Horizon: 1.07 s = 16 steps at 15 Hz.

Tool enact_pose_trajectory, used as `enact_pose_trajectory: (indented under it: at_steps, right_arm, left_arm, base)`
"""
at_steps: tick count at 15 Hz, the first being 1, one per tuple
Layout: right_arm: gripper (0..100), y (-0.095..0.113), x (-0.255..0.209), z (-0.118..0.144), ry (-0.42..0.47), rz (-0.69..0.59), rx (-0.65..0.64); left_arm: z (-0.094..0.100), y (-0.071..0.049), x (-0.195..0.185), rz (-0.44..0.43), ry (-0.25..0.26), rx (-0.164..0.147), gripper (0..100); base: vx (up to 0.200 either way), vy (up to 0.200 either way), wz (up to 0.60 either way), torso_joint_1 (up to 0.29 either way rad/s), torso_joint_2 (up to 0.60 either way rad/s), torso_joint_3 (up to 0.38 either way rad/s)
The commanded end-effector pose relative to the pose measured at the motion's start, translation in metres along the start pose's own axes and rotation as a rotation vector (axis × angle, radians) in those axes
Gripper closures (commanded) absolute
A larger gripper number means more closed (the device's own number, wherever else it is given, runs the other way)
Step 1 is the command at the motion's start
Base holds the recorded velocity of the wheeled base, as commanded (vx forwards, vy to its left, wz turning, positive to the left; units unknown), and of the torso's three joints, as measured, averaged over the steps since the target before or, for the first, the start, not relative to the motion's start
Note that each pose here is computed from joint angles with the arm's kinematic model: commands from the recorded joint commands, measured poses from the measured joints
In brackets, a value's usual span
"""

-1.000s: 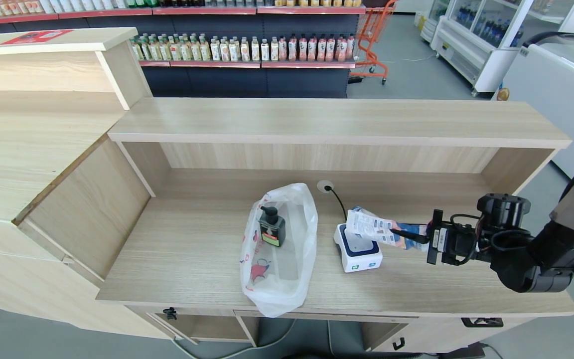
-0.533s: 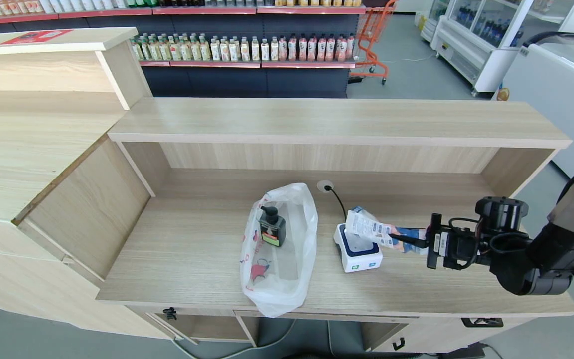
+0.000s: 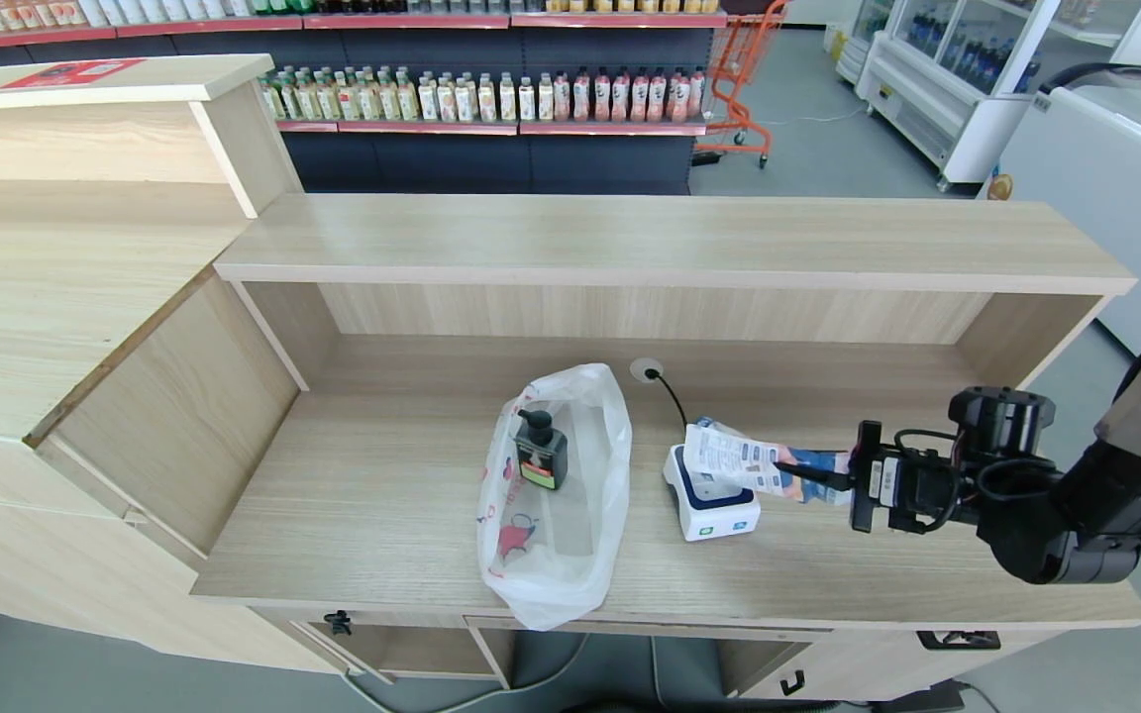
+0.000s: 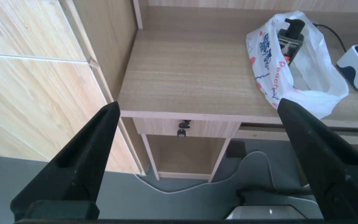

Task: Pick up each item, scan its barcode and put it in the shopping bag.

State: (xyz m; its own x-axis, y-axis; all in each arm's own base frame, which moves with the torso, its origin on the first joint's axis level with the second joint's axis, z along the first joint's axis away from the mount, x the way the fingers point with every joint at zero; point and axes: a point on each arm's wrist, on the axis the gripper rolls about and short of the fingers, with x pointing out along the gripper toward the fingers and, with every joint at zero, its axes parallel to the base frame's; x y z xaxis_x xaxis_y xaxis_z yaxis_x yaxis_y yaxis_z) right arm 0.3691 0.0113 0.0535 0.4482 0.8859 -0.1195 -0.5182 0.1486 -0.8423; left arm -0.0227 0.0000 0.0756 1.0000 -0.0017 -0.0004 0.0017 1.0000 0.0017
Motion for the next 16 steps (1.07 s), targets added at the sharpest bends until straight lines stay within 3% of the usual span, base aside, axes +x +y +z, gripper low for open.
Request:
enact_pose_trajectory:
  at_steps: [1,5,9,10,12,14,16]
  right_arm:
    - [100,-0.002,-0.001,0.0,0.0,-0.003,-0.006]
    - [100,-0.013,-0.025,0.009,-0.007,-0.023,0.006]
    - [100,-0.042,-0.079,0.055,0.055,-0.117,0.241]
    - [100,-0.057,-0.095,0.075,0.064,-0.172,0.358]
    - [100,-0.057,-0.101,0.101,0.142,-0.298,0.599]
    - [100,-0.054,-0.067,0.134,0.17,-0.462,0.91]
    - [100,-0.045,-0.037,0.15,0.183,-0.508,1.071]
  left_arm:
    - [0.0,0.0,0.0,0.0,0.0,0.0,0]
    - [0.0,0.0,0.0,0.0,0.0,0.0,0]
    - [0.0,0.0,0.0,0.0,0.0,0.0,0]
    - [0.0,0.0,0.0,0.0,0.0,0.0,0]
    - [0.0,0.0,0.0,0.0,0.0,0.0,0]
    - [0.0,0.0,0.0,0.0,0.0,0.0,0]
    - [0.0,0.0,0.0,0.0,0.0,0.0,0]
  base:
    - [0.0,0.0,0.0,0.0,0.0,0.0]
    - [0.0,0.0,0.0,0.0,0.0,0.0]
    - [0.0,0.0,0.0,0.0,0.0,0.0]
    - [0.0,0.0,0.0,0.0,0.0,0.0]
    - [0.0,0.0,0.0,0.0,0.0,0.0]
    - [0.0,0.0,0.0,0.0,0.0,0.0]
    - [0.0,0.0,0.0,0.0,0.0,0.0]
